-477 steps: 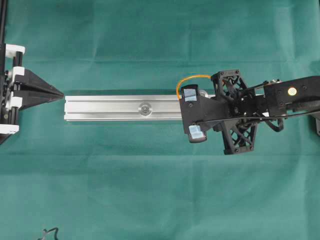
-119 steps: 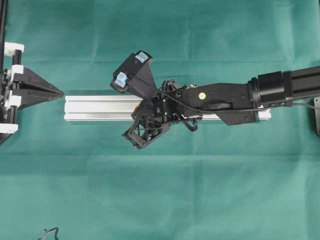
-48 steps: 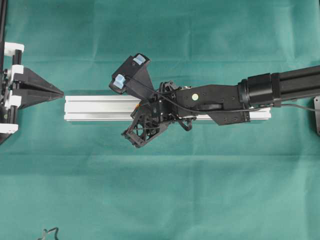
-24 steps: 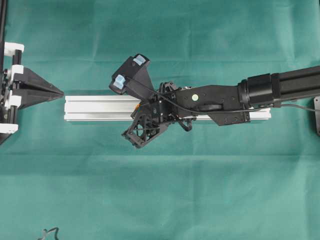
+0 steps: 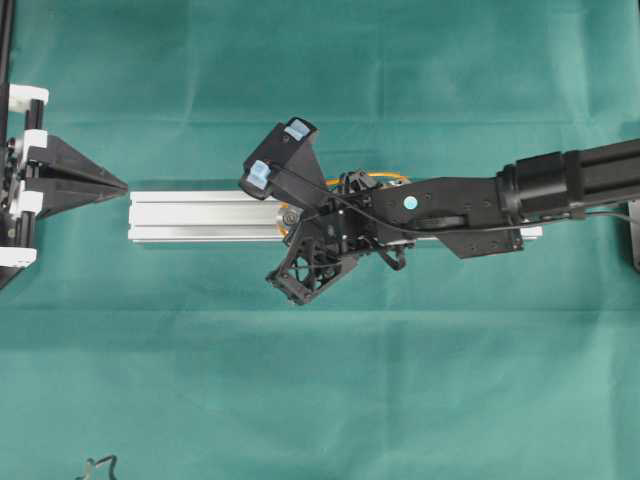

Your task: Hook the rubber onto the shaft.

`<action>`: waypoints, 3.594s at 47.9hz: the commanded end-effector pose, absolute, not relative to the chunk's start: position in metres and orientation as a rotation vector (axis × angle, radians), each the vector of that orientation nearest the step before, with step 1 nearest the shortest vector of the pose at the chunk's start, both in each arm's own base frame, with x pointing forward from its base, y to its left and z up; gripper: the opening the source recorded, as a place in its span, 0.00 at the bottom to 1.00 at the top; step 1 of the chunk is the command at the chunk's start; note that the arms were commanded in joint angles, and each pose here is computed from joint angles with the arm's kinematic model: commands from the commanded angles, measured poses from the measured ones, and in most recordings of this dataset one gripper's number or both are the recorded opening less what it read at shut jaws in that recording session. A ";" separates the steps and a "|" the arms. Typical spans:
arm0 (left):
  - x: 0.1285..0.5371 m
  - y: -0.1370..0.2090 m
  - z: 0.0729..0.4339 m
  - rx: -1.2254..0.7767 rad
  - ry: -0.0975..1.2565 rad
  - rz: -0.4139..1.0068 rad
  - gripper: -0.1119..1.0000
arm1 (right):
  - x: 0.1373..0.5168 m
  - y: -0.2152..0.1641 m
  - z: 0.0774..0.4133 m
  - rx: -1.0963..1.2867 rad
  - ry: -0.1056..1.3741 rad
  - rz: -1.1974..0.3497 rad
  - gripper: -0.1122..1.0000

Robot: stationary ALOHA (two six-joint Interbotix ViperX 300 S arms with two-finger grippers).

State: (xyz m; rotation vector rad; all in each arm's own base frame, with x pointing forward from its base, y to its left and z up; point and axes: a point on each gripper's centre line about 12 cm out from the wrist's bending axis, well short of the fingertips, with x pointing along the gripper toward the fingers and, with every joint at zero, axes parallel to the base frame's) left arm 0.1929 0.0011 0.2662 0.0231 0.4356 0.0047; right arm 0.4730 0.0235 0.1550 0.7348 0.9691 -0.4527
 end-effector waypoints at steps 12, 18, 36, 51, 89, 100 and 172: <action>0.197 0.002 0.279 0.026 0.400 0.008 0.12 | 0.460 0.027 0.181 0.746 0.928 -0.426 0.16; 0.197 0.002 0.279 0.026 0.402 0.007 0.12 | 0.455 0.027 0.182 0.745 0.933 -0.427 0.16; 0.197 0.002 0.279 0.026 0.402 0.008 0.12 | 0.436 0.026 0.181 0.741 0.950 -0.435 0.16; 0.197 0.002 0.279 0.026 0.397 0.008 0.12 | 0.436 0.026 0.182 0.734 0.949 -0.432 0.16; 0.196 0.002 0.281 0.026 0.388 0.008 0.12 | 0.436 0.026 0.182 0.725 0.951 -0.429 0.97; 0.196 0.002 0.281 0.026 0.390 0.008 0.12 | 0.436 0.026 0.182 0.725 0.949 -0.429 0.93; 0.197 0.002 0.284 0.027 0.382 0.008 0.12 | 0.387 0.015 0.292 0.664 0.828 -0.398 0.93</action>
